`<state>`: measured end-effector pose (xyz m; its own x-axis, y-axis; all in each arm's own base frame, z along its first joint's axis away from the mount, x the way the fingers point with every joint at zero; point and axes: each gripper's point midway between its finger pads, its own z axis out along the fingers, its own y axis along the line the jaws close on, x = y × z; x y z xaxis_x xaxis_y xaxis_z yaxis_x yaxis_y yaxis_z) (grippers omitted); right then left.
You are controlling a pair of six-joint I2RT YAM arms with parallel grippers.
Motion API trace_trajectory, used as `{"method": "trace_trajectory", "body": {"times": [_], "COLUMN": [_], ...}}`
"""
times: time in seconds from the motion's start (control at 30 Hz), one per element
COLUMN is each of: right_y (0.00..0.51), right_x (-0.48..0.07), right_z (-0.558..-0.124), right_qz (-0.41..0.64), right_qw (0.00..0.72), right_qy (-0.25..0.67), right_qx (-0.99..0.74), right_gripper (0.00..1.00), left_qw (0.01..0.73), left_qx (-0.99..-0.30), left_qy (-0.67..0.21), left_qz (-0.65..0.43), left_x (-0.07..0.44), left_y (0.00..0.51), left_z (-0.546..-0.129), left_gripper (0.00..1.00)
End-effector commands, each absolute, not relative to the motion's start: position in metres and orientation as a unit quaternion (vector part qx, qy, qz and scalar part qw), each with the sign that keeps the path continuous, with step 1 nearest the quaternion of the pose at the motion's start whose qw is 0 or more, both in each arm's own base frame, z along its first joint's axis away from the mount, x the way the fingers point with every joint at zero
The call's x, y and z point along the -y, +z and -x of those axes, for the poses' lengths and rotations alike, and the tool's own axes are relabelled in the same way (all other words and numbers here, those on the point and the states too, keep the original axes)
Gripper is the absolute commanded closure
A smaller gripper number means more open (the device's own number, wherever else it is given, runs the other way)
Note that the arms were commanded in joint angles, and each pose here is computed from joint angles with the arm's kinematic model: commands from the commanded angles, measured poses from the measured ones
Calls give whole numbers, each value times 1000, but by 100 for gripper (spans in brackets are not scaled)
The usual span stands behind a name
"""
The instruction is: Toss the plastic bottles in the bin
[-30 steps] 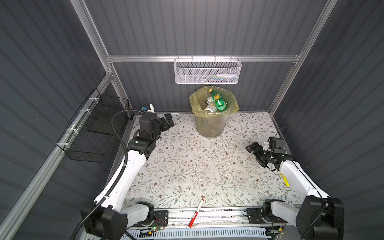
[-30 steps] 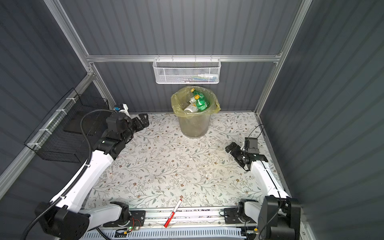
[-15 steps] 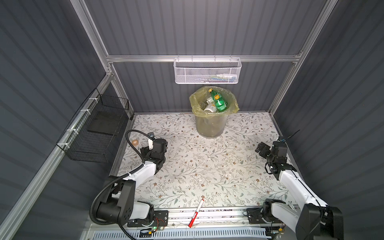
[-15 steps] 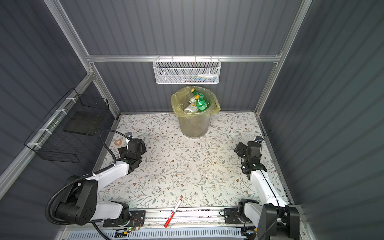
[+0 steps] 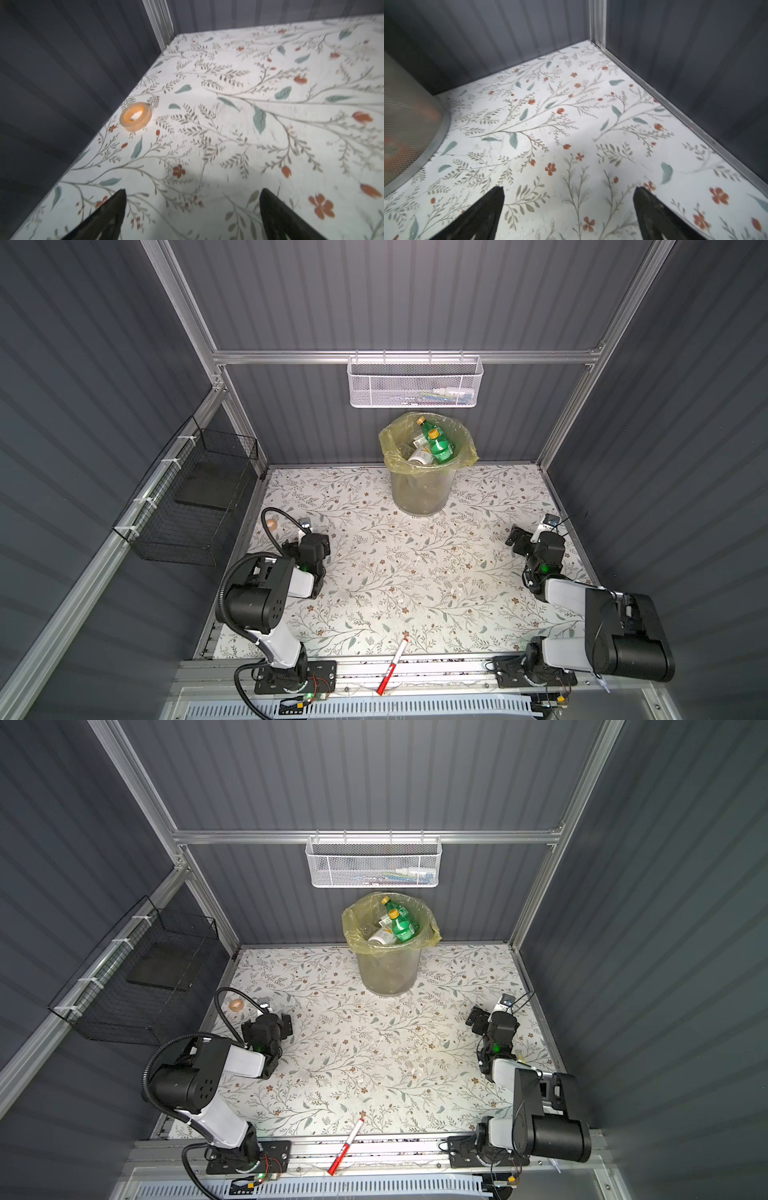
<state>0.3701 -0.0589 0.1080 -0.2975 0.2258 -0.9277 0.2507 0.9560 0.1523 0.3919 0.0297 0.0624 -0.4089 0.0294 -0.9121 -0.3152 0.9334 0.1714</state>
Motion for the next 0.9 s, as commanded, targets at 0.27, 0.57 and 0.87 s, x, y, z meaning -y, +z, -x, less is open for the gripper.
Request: {"method": "trace_trajectory", "body": {"times": [0.27,0.57,0.87], "right_y": [120,122,121], "right_x": [37,34,34], "right_z": [-380,-381,-381], "right_qz": [-78,-70,-70], "right_qw": [618,626,626], "right_qy": [16,18,18], "right_qx": [-782,-777,-777], "right_gripper": [1,1,1], "left_qw": [555,553,550], "left_qx": [-825,-827,-829], "left_qy": [88,88,88], "left_qz": [58,55,55], "left_x": [-16,-15,-15], "left_y": [67,67,66], "left_z": [-412,-413,-414], "left_gripper": [0,0,0]}}
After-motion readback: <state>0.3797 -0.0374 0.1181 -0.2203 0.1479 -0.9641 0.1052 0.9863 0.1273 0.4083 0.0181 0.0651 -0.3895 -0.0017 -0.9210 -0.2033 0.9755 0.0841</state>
